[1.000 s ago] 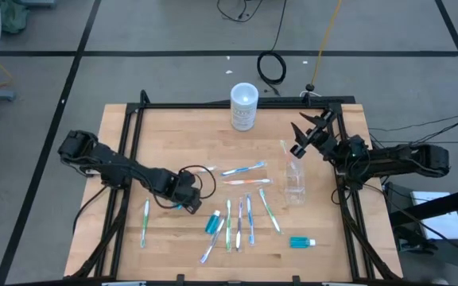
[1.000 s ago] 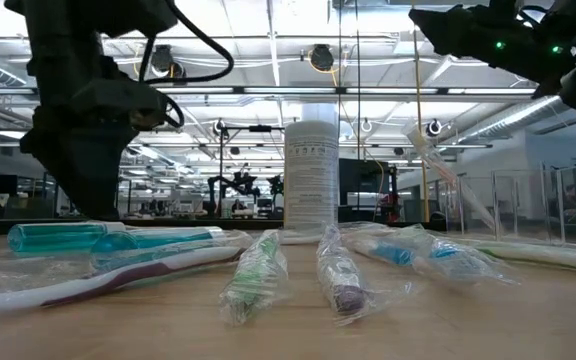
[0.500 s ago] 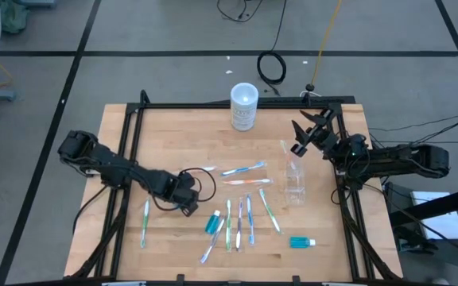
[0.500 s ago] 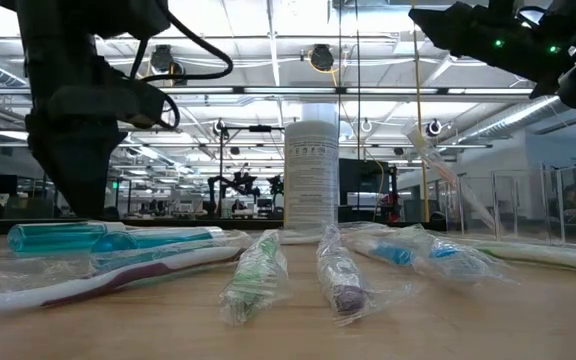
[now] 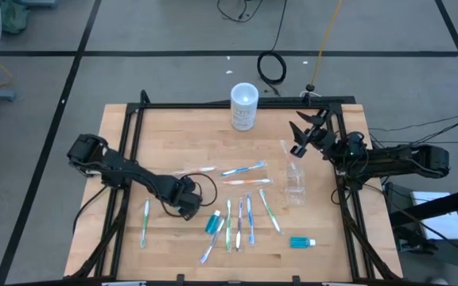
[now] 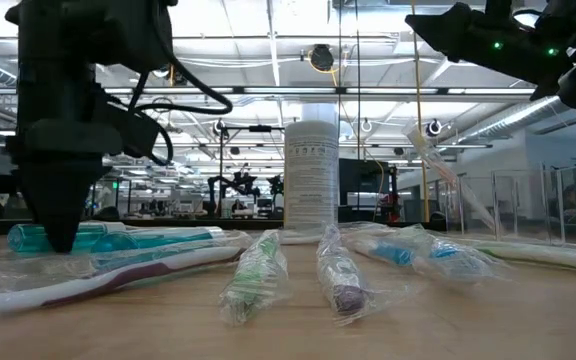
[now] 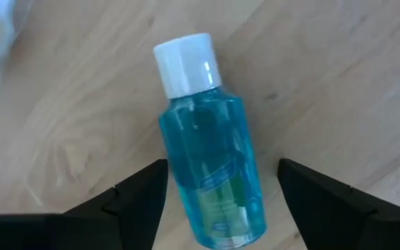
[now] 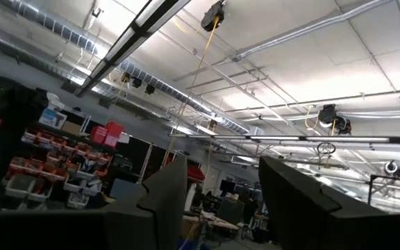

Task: Pick & Place toothbrushing station
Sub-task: Put the left mouthwash into the transparent organizer

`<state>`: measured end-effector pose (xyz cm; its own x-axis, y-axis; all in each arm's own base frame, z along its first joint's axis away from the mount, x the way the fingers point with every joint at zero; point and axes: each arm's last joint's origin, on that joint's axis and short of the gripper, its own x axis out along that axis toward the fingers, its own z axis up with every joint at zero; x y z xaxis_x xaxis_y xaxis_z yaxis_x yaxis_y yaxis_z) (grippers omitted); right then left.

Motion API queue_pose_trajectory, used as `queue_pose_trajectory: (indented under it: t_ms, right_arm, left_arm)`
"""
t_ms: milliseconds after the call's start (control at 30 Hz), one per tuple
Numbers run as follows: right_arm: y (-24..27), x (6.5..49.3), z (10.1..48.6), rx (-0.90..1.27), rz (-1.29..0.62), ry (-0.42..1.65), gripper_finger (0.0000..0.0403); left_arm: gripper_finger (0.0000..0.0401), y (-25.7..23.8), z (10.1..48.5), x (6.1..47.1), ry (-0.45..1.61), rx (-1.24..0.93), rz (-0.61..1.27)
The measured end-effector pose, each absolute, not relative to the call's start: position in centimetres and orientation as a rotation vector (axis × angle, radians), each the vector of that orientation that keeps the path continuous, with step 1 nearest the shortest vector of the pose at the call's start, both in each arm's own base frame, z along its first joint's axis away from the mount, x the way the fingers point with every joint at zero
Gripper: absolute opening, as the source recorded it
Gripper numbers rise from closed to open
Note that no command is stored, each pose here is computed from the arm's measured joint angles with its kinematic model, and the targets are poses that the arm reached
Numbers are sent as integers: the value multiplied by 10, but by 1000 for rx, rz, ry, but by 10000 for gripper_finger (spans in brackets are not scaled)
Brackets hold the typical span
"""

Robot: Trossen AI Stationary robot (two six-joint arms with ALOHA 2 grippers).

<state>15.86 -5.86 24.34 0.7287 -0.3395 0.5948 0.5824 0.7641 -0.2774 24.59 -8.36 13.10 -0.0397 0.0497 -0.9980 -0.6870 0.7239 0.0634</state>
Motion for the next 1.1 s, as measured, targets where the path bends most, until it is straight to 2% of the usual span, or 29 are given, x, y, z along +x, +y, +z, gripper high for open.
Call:
queue_pose_trajectory:
  t_ms: [233, 500, 600, 667, 900, 1100]
  right_arm:
    - [-59, 159, 243, -406, -508, -563, 171]
    - [-59, 159, 242, -391, -502, -554, 171]
    - [-59, 160, 242, -392, -501, -548, 171]
    - [-59, 160, 242, -392, -501, -548, 171]
    - [-59, 160, 241, -383, -498, -546, 171]
    - [-59, 161, 241, -331, -482, -546, 171]
  left_arm:
    - [268, -85, 127, 252, 1476, -500, 554]
    - [166, -84, 137, 255, 1406, -532, 511]
    - [147, -81, 139, 256, 1393, -535, 503]
    - [151, -78, 140, 258, 1377, -528, 486]
    - [207, -63, 151, 274, 1199, -392, 398]
    - [180, -46, 163, 302, 961, -227, 229]
